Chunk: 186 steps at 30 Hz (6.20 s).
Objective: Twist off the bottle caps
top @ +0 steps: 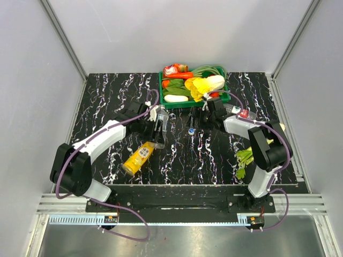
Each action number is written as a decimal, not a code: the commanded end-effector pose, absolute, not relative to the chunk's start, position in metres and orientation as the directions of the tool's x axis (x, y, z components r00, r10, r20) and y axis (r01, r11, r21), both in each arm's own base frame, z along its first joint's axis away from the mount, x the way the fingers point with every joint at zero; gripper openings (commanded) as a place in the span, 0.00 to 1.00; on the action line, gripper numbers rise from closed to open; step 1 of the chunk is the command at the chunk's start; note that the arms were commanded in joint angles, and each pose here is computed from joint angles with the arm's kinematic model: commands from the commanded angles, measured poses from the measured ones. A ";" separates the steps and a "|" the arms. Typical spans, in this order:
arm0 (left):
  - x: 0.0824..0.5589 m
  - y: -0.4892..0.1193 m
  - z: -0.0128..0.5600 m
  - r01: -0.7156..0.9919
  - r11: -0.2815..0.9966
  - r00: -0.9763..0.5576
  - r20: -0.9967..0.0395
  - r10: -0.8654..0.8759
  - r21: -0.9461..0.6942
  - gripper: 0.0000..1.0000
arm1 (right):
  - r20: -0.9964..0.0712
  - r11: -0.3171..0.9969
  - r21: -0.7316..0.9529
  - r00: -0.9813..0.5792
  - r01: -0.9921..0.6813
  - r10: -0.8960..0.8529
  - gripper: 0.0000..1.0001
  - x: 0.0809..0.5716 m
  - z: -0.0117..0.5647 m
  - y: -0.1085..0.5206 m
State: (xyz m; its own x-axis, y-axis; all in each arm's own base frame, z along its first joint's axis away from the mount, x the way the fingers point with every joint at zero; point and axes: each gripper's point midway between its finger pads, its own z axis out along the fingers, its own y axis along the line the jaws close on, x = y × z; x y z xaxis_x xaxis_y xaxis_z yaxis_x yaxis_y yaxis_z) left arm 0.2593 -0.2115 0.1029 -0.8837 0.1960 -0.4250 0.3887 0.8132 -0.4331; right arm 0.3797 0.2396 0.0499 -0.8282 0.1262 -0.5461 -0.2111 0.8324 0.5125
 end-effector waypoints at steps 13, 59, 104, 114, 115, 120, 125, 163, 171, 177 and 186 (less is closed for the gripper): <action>0.246 -0.245 0.166 0.602 0.641 -0.753 -0.605 0.258 -0.476 0.11 | -0.683 0.615 0.644 -0.704 -0.455 0.195 1.00 0.356 0.222 0.268; 0.184 -0.292 0.230 0.828 0.325 -0.548 -0.782 0.297 -0.457 0.38 | -0.745 0.148 0.666 -0.646 -0.731 0.167 0.00 0.275 0.339 0.292; 0.226 -0.161 0.126 0.359 0.930 -0.804 -0.532 0.266 -0.077 0.99 | -0.975 0.922 0.221 -0.056 -0.318 0.215 0.00 0.427 0.302 0.187; 0.219 -0.151 0.101 0.366 0.929 -0.850 -0.427 0.309 -0.055 0.99 | -0.996 0.971 0.092 -0.040 -0.219 0.085 0.00 0.448 0.255 0.203; 0.218 -0.150 0.099 0.374 0.926 -0.851 -0.418 0.319 -0.056 0.99 | -0.996 0.974 0.087 -0.044 -0.210 0.079 0.00 0.449 0.249 0.203; 0.216 -0.145 0.089 0.392 0.919 -0.868 -0.349 0.353 -0.043 0.99 | -0.997 0.985 0.075 -0.039 -0.155 0.070 0.00 0.453 0.225 0.197; 0.216 -0.133 0.080 0.360 0.933 -0.895 -0.284 0.345 0.001 0.99 | -0.996 0.985 0.056 -0.071 -0.165 0.045 0.05 0.452 0.204 0.204; 0.225 -0.139 0.074 0.368 0.930 -0.907 -0.223 0.357 -0.009 0.58 | -0.921 0.906 0.337 -0.288 -0.257 0.261 1.00 0.391 0.308 0.221; 0.228 -0.171 0.149 0.431 0.881 -0.816 -0.502 0.288 -0.194 0.51 | -0.855 0.812 0.474 -0.398 -0.342 0.332 1.00 0.341 0.321 0.229; 0.198 -0.202 0.188 0.555 0.734 -0.749 -0.618 0.237 -0.391 0.50 | -0.761 0.687 0.603 -0.549 -0.405 0.345 1.00 0.296 0.315 0.246; 0.163 -0.230 0.219 0.736 0.470 -0.644 -0.718 0.264 -0.488 0.48 | -0.630 0.494 0.752 -0.697 -0.437 0.342 1.00 0.248 0.307 0.266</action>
